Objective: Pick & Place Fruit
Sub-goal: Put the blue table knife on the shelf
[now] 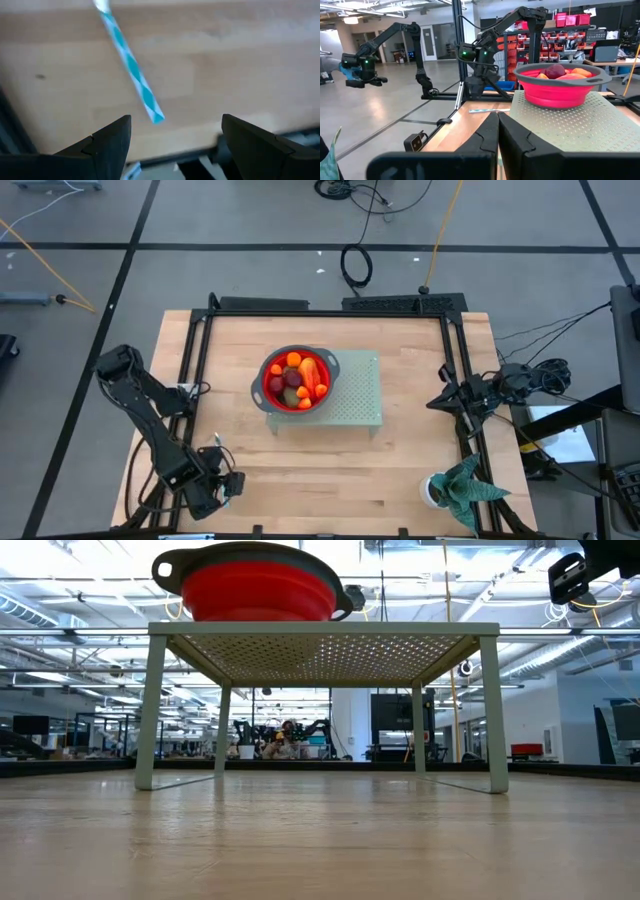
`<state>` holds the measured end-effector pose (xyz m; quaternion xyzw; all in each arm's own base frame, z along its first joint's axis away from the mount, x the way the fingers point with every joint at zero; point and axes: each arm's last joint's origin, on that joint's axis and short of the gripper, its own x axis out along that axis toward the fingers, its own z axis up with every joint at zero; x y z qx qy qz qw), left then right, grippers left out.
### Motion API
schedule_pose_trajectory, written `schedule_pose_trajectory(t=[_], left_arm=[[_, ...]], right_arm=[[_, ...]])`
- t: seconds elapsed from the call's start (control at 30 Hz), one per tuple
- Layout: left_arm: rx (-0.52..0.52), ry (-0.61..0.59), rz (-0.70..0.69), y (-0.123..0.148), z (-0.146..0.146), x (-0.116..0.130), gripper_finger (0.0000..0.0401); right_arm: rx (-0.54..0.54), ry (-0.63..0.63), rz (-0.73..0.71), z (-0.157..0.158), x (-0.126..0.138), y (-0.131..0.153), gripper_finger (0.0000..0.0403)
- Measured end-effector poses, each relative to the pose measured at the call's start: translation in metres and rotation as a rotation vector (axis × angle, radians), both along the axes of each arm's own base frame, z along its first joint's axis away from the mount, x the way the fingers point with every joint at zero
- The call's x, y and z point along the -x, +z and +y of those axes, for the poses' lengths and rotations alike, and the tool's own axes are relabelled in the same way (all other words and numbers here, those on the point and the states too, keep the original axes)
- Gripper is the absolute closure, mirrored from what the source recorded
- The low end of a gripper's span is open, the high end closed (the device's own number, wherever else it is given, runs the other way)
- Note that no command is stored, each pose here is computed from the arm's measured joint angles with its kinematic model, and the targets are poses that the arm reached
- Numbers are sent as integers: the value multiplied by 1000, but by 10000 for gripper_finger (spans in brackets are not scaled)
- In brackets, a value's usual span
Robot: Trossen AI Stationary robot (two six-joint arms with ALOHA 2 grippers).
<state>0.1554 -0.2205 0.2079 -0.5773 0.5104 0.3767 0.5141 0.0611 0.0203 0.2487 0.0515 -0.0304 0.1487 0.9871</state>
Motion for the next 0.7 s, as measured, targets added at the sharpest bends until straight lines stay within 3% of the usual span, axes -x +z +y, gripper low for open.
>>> schedule_pose_trajectory(t=[0.3,0.7], left_arm=[[-81,71,76,-5,10,6,93],[-112,136,222,-43,13,-1,94]], right_arm=[[0,0,0,0,0,0,403],[0,0,0,0,0,0,403]])
